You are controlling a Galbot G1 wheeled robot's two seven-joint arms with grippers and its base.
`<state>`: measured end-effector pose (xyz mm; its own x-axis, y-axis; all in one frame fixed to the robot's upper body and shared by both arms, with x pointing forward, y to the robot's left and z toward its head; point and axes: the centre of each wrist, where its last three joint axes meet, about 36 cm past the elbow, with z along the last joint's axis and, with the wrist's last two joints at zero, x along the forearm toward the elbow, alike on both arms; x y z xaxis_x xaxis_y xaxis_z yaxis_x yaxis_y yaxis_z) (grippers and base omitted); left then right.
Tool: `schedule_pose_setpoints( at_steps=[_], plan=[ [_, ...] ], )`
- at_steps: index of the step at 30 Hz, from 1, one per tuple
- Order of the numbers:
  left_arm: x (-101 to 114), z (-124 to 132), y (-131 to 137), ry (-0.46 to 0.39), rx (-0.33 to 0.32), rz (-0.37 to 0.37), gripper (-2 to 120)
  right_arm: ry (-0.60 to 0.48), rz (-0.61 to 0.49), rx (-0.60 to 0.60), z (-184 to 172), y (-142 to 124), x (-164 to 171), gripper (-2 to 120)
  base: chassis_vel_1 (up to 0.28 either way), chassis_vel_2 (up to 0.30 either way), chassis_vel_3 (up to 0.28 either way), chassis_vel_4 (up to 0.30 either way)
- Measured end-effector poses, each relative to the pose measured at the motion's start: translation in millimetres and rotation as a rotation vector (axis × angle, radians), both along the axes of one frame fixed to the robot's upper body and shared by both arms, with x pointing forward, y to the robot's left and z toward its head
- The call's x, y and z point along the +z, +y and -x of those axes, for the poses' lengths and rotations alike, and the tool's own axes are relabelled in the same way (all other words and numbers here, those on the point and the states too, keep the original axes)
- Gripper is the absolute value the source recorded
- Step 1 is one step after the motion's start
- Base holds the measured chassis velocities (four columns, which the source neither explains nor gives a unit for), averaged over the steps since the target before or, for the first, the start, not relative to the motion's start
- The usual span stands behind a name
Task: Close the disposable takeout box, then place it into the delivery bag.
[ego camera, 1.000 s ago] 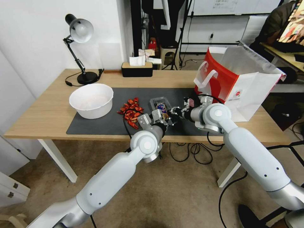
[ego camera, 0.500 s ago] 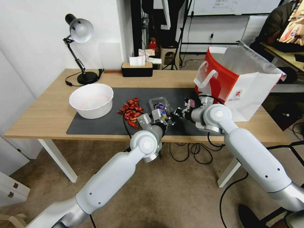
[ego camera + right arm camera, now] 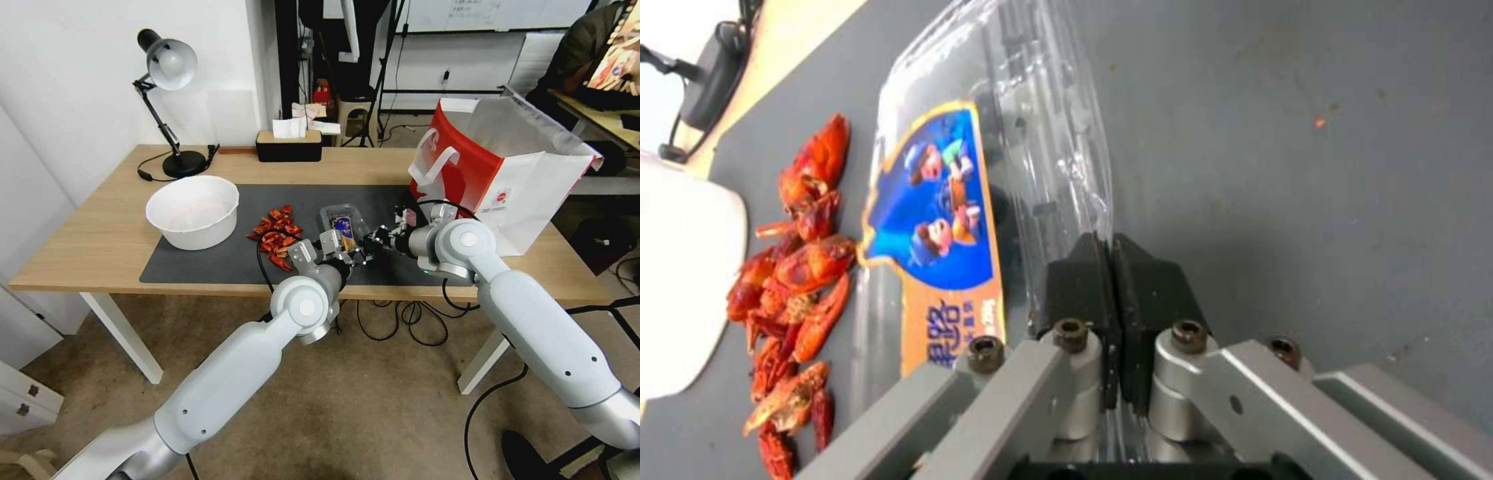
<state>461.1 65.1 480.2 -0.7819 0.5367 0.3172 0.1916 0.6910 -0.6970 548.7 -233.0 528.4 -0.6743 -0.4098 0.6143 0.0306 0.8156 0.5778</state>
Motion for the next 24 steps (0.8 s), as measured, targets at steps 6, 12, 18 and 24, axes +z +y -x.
schedule_pose_setpoints(
  at_steps=[6, 12, 18, 24],
  plan=[
    [4.9, 14.7, 15.9, -0.012, -0.031, 0.010, 0, 0.000, -0.010, -0.011, -3.2, -3.2, -0.8, 0, 0.000, 0.000, 0.000, 0.000],
    [3.3, 23.4, 29.9, 0.003, -0.033, 0.008, 0, -0.010, -0.013, -0.015, -5.2, -3.6, 2.9, 0, 0.000, 0.000, 0.000, 0.000],
    [-2.5, 39.1, 51.2, 0.017, -0.029, 0.009, 0, -0.015, -0.019, -0.020, -5.6, -4.3, 4.5, 0, 0.000, 0.000, 0.000, 0.000],
    [-3.0, 58.6, 69.8, 0.015, -0.020, 0.013, 0, -0.021, -0.026, -0.022, -4.6, -4.4, 6.2, 0, 0.000, 0.000, 0.000, 0.000]
  ],
)
